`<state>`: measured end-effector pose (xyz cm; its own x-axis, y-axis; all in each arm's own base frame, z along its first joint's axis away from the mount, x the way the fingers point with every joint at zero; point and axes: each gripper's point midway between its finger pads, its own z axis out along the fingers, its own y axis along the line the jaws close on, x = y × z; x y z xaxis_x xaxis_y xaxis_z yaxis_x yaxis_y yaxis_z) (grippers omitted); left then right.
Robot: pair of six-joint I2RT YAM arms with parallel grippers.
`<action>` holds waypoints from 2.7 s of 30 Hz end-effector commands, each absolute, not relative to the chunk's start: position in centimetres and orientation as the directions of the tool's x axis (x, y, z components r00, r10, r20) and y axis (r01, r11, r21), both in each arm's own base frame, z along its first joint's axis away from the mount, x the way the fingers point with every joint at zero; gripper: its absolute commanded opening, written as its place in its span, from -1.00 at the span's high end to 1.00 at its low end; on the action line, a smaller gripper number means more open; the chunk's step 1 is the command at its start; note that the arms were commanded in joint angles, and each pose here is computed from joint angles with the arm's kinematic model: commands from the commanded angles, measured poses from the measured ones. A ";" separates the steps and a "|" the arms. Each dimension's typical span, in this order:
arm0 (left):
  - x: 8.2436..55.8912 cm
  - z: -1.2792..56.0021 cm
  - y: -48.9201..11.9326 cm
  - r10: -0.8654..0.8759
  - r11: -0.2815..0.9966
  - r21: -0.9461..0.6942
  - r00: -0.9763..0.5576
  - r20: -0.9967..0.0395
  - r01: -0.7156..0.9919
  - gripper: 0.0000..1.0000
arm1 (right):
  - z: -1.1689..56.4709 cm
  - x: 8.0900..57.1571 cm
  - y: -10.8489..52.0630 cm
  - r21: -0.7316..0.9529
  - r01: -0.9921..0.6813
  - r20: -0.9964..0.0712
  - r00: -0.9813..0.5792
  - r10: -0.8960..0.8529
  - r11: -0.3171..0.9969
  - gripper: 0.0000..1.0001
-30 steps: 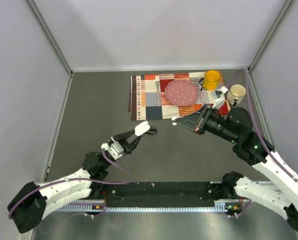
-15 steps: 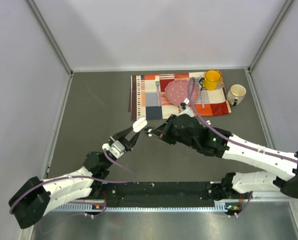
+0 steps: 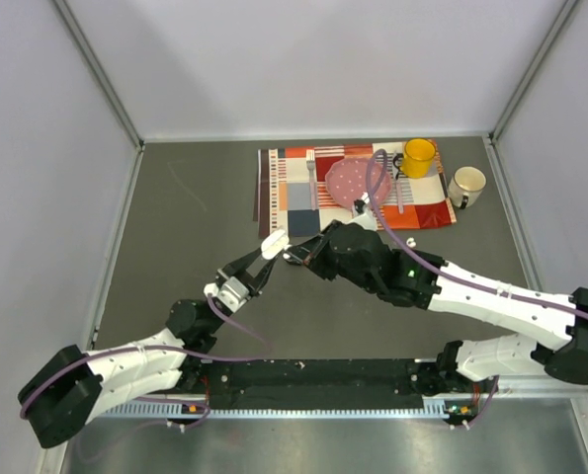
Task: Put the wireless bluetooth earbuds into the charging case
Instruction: Place the earbud in the charging case.
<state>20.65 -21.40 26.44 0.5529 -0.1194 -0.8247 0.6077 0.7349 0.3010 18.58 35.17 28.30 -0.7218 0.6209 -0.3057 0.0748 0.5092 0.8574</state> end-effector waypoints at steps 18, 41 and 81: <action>20.8 28.8 -20.9 -0.153 0.775 0.283 0.602 -0.784 0.565 1.00 | 30.3 19.2 38.3 0.906 0.110 -0.237 -0.666 0.707 0.408 1.00; 20.5 29.2 -21.3 -0.152 0.764 0.301 0.613 -0.775 0.570 1.00 | 28.2 19.8 39.6 0.888 0.175 -0.217 -0.656 0.723 0.425 0.84; 20.9 29.0 -22.0 -0.189 0.758 0.256 0.578 -0.794 0.600 1.00 | 30.8 19.2 39.5 0.865 0.026 -0.345 -0.694 0.632 0.501 0.63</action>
<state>22.16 -21.79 24.32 0.4923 -0.0590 -0.8684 0.5887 0.7575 0.2823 19.71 39.18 27.44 -0.6967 0.6201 -0.3608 0.0681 0.5578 0.8272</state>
